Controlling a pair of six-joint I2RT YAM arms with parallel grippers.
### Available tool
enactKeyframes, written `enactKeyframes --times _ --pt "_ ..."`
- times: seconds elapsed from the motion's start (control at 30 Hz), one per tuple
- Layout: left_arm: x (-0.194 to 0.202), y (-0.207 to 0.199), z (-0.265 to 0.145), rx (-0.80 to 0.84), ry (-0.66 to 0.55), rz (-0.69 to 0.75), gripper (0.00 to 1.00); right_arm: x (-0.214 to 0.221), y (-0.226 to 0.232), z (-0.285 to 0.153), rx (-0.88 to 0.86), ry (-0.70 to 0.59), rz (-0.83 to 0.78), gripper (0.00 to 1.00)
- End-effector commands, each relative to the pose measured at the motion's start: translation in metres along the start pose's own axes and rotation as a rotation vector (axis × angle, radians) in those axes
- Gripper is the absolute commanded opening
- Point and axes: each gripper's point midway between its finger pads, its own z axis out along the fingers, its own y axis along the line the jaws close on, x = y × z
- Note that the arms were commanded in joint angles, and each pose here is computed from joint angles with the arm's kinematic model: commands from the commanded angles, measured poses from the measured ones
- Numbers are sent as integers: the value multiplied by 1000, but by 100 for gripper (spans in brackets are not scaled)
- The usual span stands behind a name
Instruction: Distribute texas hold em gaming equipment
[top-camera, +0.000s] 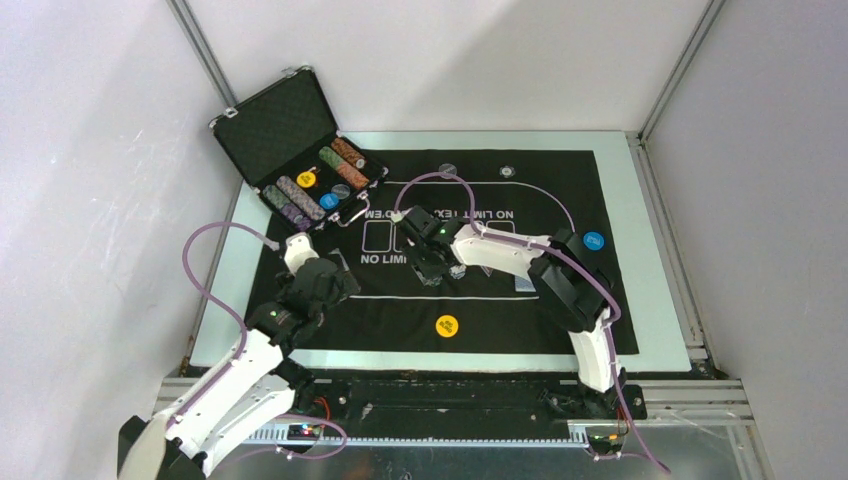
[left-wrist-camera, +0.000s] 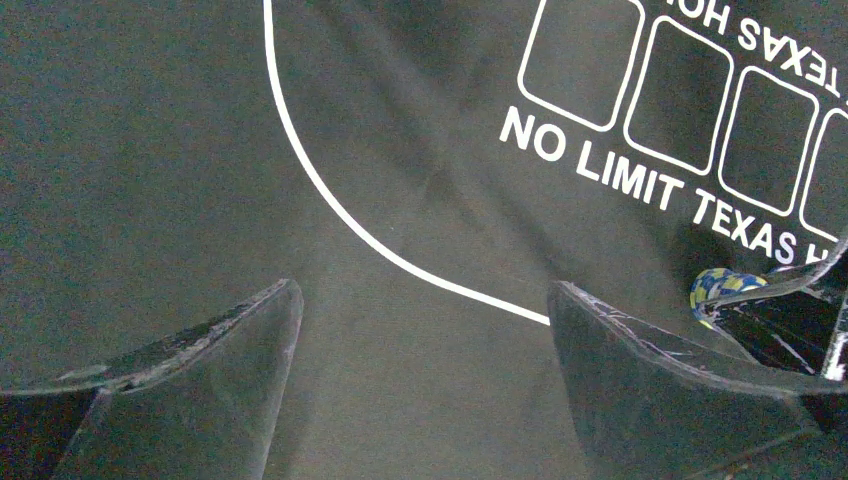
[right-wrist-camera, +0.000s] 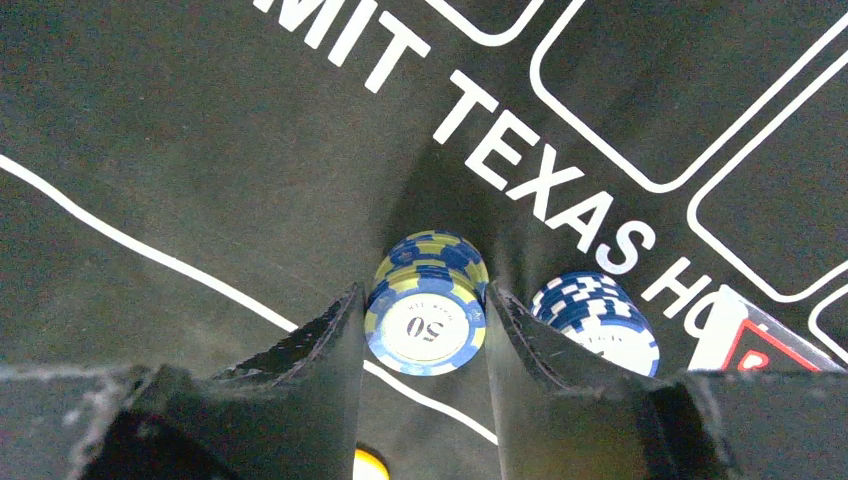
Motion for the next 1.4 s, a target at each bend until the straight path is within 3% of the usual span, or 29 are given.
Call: enactKeyframes --times 0.0,0.47,0.7,0.87,1.17,1.37 --pt "0 2 1 -7 -6 -15 100 -37 0 -35 -9 -121 28 20" --pt "0 2 1 -6 -7 -16 98 -42 3 -51 -24 -138 39 17" --pt "-1 2 0 -3 -9 -20 98 -35 -19 -72 -13 -141 104 16" --pt "-1 0 -1 6 -10 -24 98 -21 -73 -93 61 -160 237 15" --pt "0 -1 -1 15 -8 -27 98 62 -198 -103 243 -95 584 13" --pt "0 -1 0 13 -8 -27 98 111 -255 -122 337 -109 791 12"
